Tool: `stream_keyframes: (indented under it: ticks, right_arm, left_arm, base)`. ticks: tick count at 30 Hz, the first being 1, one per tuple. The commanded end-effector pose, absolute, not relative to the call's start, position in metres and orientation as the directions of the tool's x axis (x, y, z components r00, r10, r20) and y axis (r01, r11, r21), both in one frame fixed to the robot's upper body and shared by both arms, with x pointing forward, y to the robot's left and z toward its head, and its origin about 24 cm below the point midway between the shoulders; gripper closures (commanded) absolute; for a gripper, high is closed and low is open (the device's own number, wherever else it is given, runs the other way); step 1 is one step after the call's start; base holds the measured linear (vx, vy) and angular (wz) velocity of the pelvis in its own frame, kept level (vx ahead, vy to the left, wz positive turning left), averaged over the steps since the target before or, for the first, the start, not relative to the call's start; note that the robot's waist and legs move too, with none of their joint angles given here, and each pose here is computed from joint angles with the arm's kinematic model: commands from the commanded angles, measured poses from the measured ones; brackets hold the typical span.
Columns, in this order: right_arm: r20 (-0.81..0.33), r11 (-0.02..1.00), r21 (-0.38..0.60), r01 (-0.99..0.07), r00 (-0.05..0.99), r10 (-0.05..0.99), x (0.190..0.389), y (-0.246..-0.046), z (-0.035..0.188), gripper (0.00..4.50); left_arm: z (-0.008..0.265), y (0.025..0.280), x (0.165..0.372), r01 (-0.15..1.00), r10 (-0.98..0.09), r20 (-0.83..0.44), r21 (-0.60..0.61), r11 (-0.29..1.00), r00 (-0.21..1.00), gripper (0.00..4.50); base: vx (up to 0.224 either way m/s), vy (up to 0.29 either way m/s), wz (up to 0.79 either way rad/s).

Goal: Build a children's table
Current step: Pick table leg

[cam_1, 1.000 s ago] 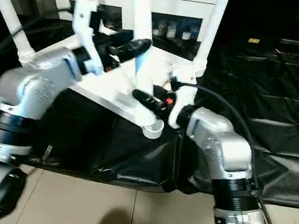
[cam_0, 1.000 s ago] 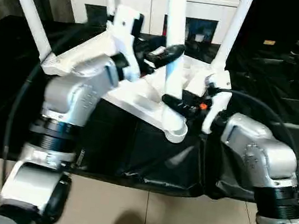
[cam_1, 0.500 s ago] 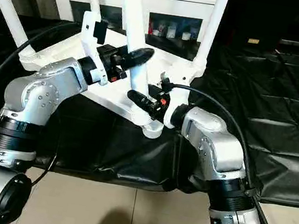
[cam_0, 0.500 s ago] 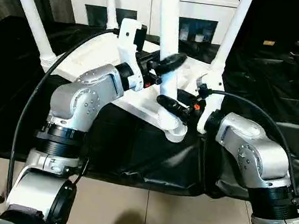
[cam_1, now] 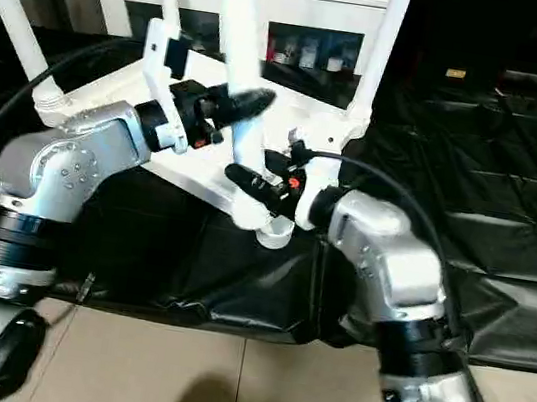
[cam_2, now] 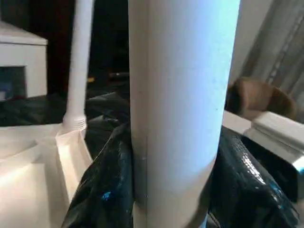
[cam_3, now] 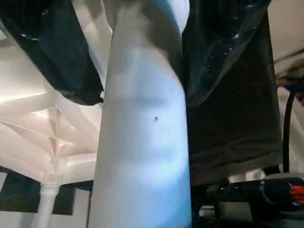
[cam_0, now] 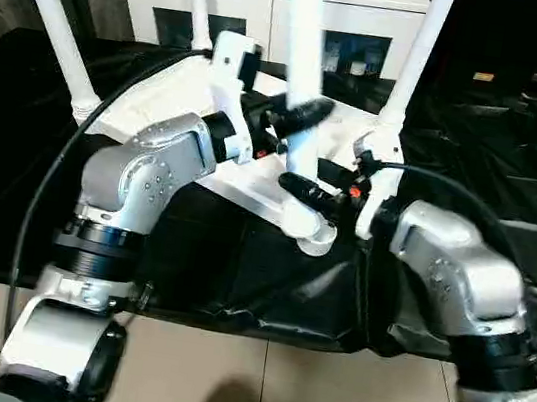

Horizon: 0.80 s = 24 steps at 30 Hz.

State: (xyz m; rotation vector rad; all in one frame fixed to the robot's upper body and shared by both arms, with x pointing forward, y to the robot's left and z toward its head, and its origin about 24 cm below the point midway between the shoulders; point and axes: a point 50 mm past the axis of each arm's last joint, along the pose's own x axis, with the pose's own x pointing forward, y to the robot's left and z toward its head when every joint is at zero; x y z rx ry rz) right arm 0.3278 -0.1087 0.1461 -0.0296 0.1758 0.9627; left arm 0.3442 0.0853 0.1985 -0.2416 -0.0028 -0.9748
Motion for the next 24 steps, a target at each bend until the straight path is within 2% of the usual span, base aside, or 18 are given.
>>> stream_keyframes:
  ticks: [1,5,14,15,17,19,24]
  right_arm:
    - [-0.187,0.568,0.035,-0.822,0.553,0.812,0.3301,-0.1097,0.1481,1.2]
    - [-0.236,0.515,0.038,-0.856,0.493,0.837,0.3303,-0.1096,0.1465,1.15]
    - [-0.257,0.462,0.067,-0.884,0.432,0.865,0.3269,-0.1029,0.1431,1.15]
    - [-0.262,0.455,0.071,-0.888,0.423,0.867,0.3265,-0.1026,0.1422,1.5]
    - [-0.266,0.451,0.072,-0.889,0.419,0.868,0.3264,-0.1026,0.1418,1.5]
    - [-0.271,0.448,0.074,-0.891,0.414,0.869,0.3263,-0.1028,0.1413,1.82]
    - [-0.286,0.445,0.073,-0.893,0.409,0.867,0.3267,-0.1049,0.1403,1.85]
  left_arm:
    - [0.2,0.0837,0.3413,0.839,-0.837,0.1,-0.164,0.519,0.538,2.66]
    - [0.2004,0.0785,0.3374,0.867,-0.866,0.094,-0.139,0.478,0.492,2.66]
    - [0.2018,0.0759,0.3323,0.893,-0.89,0.098,-0.126,0.432,0.445,2.66]
    - [0.202,0.0762,0.332,0.894,-0.892,0.095,-0.119,0.431,0.442,2.66]
    - [0.2019,0.0767,0.3319,0.895,-0.892,0.093,-0.114,0.432,0.442,2.66]
    - [0.2019,0.0774,0.332,0.895,-0.893,0.092,-0.112,0.431,0.442,2.66]
    - [0.2032,0.0794,0.332,0.899,-0.896,0.09,-0.103,0.427,0.436,2.66]
  base:
    - [0.0,0.0,0.0]
    - [0.0,0.0,0.0]
    - [0.0,0.0,0.0]
    - [0.0,0.0,0.0]
    - [0.0,0.0,0.0]
    - [0.0,0.0,0.0]
    - [0.0,0.0,0.0]
